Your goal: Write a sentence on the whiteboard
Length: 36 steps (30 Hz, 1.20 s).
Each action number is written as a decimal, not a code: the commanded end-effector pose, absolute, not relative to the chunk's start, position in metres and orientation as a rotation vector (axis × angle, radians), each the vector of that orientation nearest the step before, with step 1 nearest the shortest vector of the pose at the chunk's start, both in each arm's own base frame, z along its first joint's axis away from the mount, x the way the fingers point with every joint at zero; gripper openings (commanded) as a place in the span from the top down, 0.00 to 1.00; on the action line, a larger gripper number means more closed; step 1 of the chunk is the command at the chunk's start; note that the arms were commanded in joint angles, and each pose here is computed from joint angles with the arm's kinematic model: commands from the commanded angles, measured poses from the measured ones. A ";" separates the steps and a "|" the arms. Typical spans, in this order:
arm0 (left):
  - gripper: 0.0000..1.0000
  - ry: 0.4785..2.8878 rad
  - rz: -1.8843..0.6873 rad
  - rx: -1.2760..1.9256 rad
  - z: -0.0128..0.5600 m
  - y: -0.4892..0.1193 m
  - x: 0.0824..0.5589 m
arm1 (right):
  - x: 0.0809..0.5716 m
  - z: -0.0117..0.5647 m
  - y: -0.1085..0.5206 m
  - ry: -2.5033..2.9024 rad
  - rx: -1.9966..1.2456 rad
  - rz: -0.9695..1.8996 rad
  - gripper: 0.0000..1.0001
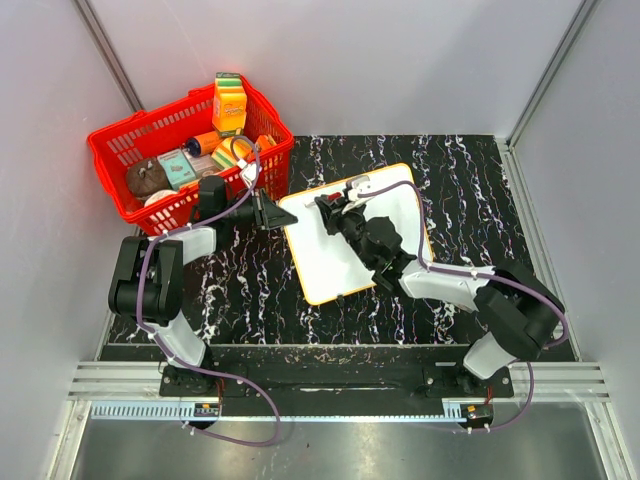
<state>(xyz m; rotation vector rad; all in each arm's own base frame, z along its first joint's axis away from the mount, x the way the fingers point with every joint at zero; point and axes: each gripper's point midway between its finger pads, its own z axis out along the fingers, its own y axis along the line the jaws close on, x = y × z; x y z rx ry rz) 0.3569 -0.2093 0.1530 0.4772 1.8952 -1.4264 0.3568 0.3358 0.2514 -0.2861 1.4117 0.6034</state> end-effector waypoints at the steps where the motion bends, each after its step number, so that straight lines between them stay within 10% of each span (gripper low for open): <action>1: 1.00 1.879 -1.325 0.598 0.121 -0.213 0.355 | 0.352 0.250 0.328 1.422 -0.270 0.584 1.00; 36: 1.00 1.881 -1.331 0.608 0.121 -0.215 0.354 | 0.370 0.292 0.323 1.372 -0.137 0.597 1.00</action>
